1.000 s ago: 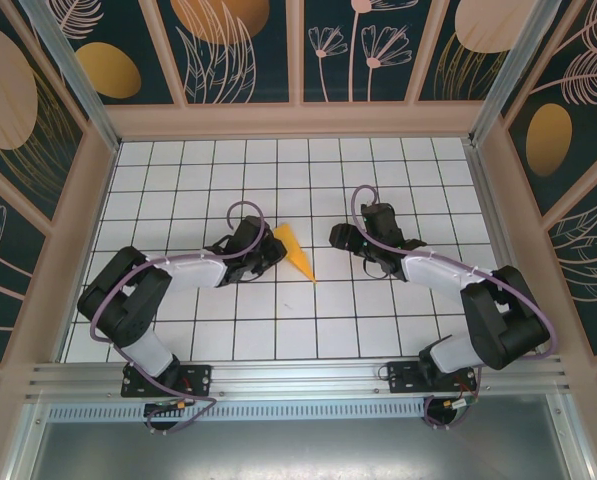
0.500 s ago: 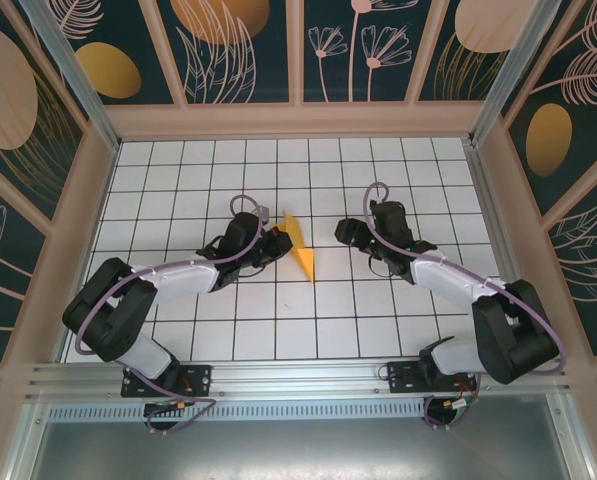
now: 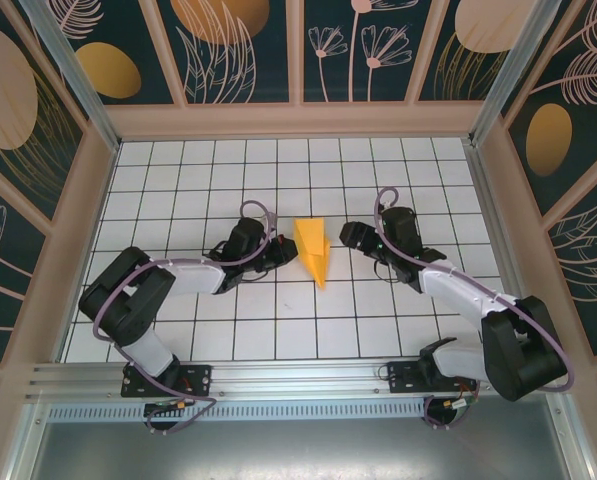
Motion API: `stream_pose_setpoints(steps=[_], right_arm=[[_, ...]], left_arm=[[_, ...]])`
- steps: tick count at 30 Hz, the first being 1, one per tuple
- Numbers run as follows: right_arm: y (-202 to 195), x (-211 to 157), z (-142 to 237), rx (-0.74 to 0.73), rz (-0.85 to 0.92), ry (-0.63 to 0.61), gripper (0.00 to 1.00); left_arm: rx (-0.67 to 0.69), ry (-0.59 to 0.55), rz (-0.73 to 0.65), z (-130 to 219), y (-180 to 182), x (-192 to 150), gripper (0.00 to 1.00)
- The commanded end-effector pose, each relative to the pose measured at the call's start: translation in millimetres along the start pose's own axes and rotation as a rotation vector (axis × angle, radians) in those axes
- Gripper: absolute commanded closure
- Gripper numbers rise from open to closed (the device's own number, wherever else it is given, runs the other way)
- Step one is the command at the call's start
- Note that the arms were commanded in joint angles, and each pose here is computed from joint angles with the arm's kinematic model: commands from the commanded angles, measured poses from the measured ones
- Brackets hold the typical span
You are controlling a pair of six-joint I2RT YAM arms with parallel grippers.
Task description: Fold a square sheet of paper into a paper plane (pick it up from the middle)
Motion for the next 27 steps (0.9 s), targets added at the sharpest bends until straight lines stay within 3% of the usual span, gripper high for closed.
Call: stream_pose_setpoints(steps=[1, 12, 27], right_arm=[[10, -5, 1, 0.053, 0.051, 0.009, 0.27], [48, -49, -29, 0.003, 0.204, 0.182, 0.46], [79, -80, -55, 0.028, 0.308, 0.301, 0.55]], left_arm=[[0.074, 0.004, -0.03, -4, 18, -6, 1.0], [0.233, -0.041, 0.005, 1, 48, -9, 1.0], [0.243, -0.035, 0.014, 0, 51, -10, 1.0]])
Point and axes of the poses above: each hand's point on the last joint's axis, 136 mm out from that joint toward the fingers, its own z axis back along the fingers, its own y axis along the line the jaws close on, x = y × z, the point moved 6 cm from there along z, back along the fingers, and after that the axes turned 5 degrees about z, right-handed, at the moved point
